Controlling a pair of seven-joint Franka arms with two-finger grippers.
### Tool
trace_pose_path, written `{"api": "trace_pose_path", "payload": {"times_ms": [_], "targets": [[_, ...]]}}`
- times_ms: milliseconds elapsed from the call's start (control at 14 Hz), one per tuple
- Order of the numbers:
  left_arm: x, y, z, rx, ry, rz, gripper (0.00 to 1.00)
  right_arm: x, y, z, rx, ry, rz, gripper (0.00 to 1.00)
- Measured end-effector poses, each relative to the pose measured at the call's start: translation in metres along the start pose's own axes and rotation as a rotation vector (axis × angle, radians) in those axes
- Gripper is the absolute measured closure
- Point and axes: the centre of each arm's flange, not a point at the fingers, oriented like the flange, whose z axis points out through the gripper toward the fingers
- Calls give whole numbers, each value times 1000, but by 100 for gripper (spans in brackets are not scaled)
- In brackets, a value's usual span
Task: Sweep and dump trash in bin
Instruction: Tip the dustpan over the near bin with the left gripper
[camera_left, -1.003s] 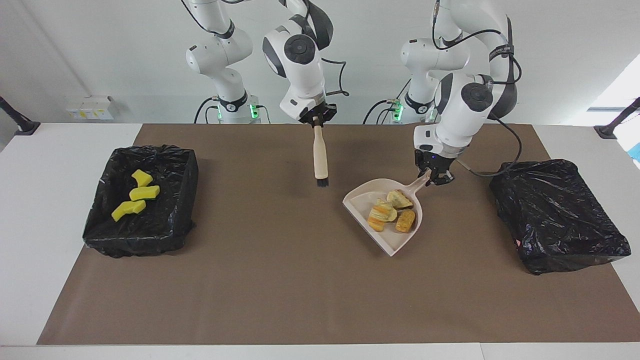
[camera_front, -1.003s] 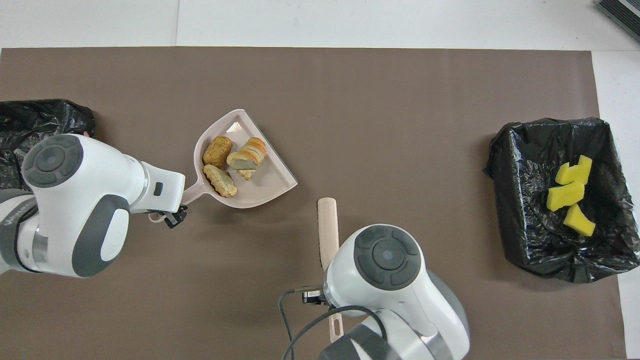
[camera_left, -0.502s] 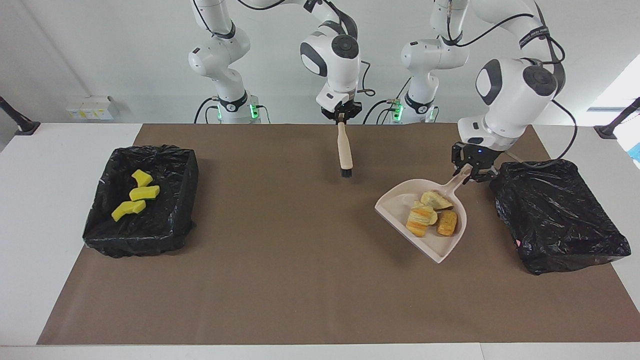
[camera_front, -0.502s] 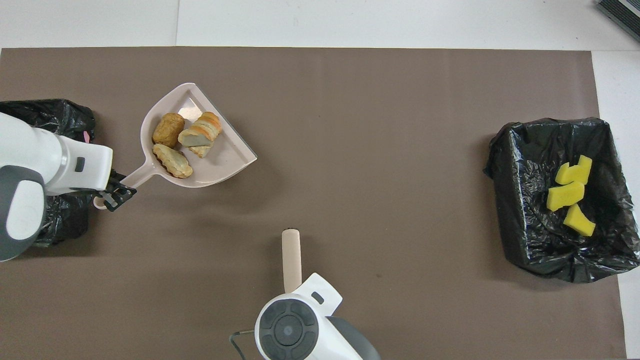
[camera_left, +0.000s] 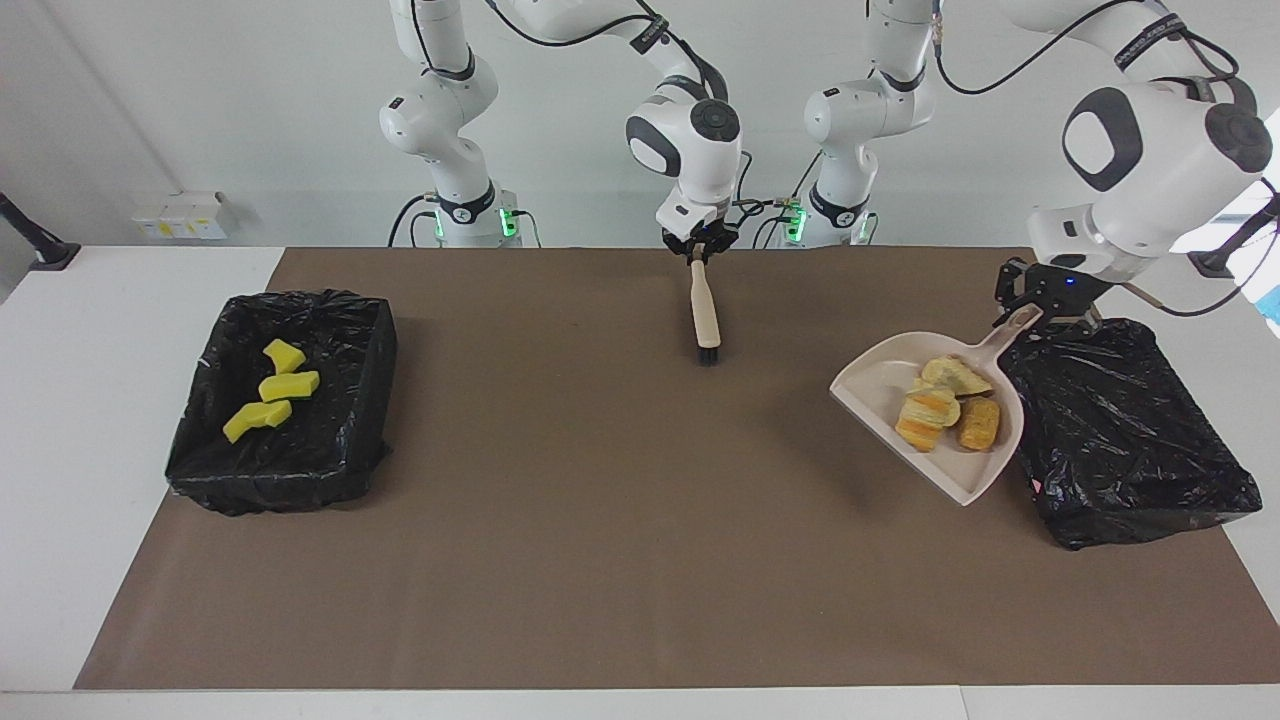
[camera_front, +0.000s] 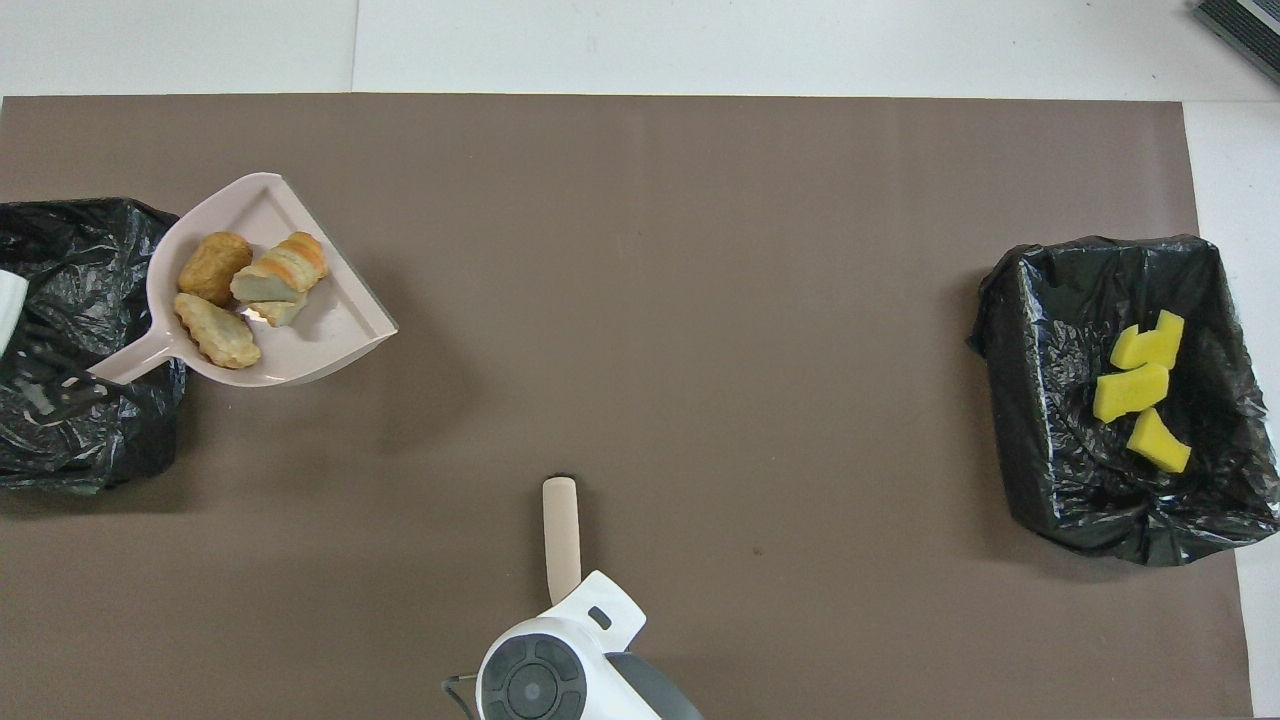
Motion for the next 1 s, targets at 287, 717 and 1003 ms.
{"api": "trace_pose_path", "payload": {"times_ms": [287,717,1003], "targets": [[-100,-66,-19,22,35,8,68,15,4,-39,-68,-3,-7,15],[-204,-98,-46,141,-139,147,68,87,75,-167,-84,-64,-92,0],[-209,-107,-53,207,-275,184,68,132,150,-227,-94,-74,-199,0]]}}
